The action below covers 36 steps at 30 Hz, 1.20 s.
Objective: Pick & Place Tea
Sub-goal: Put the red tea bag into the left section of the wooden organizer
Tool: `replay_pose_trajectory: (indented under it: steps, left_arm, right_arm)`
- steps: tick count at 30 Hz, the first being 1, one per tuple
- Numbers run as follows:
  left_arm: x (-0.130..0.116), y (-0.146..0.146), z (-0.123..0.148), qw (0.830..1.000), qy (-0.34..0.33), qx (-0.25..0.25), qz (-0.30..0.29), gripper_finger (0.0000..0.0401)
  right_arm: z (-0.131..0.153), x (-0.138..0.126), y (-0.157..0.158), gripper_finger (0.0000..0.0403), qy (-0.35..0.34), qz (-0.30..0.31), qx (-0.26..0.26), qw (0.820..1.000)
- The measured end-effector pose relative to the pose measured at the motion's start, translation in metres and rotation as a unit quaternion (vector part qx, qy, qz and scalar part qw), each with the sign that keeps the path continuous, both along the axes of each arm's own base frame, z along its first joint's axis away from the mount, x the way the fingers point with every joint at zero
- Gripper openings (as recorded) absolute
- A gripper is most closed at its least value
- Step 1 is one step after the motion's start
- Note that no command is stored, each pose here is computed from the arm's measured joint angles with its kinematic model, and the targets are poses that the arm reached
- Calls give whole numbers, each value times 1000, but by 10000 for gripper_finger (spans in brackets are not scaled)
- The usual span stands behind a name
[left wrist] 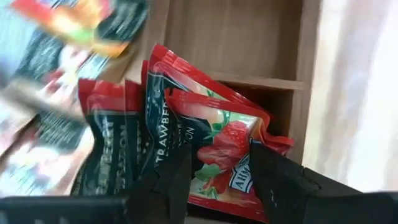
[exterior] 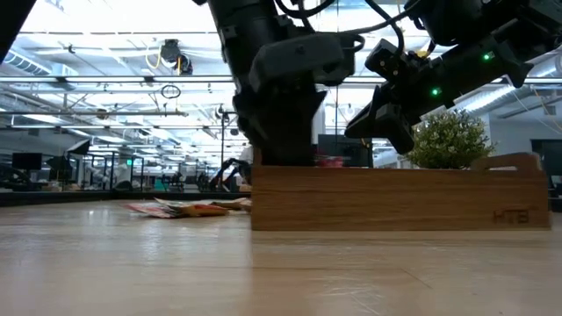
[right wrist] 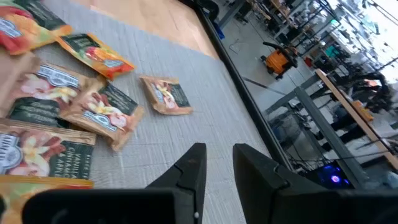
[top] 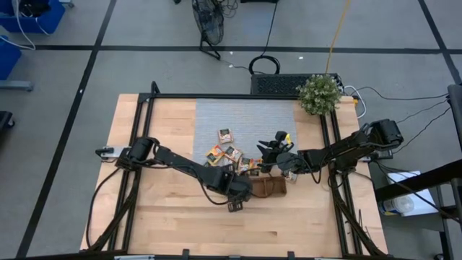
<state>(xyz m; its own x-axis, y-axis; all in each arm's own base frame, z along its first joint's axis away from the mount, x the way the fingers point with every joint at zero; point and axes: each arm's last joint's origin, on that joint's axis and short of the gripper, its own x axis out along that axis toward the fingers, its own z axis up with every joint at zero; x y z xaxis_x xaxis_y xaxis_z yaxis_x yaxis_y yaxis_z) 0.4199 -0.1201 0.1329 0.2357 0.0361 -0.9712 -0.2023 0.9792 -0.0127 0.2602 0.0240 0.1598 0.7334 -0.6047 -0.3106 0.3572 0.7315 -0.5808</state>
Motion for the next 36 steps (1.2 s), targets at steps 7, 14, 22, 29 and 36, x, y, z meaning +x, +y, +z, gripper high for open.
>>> replay_pose_trajectory:
  steps: [7, 14, 22, 29, 36]
  left_arm:
    - [0, 2, -1, 1000, 1, -6, -9, 172]
    - [0, 5, 0, 1000, 2, -8, -4, 172]
    - [1, 6, 0, 1000, 0, -1, 11, 172]
    - [-5, 1, 0, 998, 3, 60, 7, 147]
    - [-15, -6, 0, 992, 28, 121, -7, 99]
  right_arm:
    - [0, 0, 1, 70, 0, 10, 6, 1000]
    - [0, 0, 1, 70, 0, 10, 6, 1000]
    - [0, 0, 1, 70, 0, 10, 6, 1000]
    - [0, 0, 1, 70, 0, 10, 6, 1000]
    - [0, 0, 1, 70, -1, 10, 6, 1000]
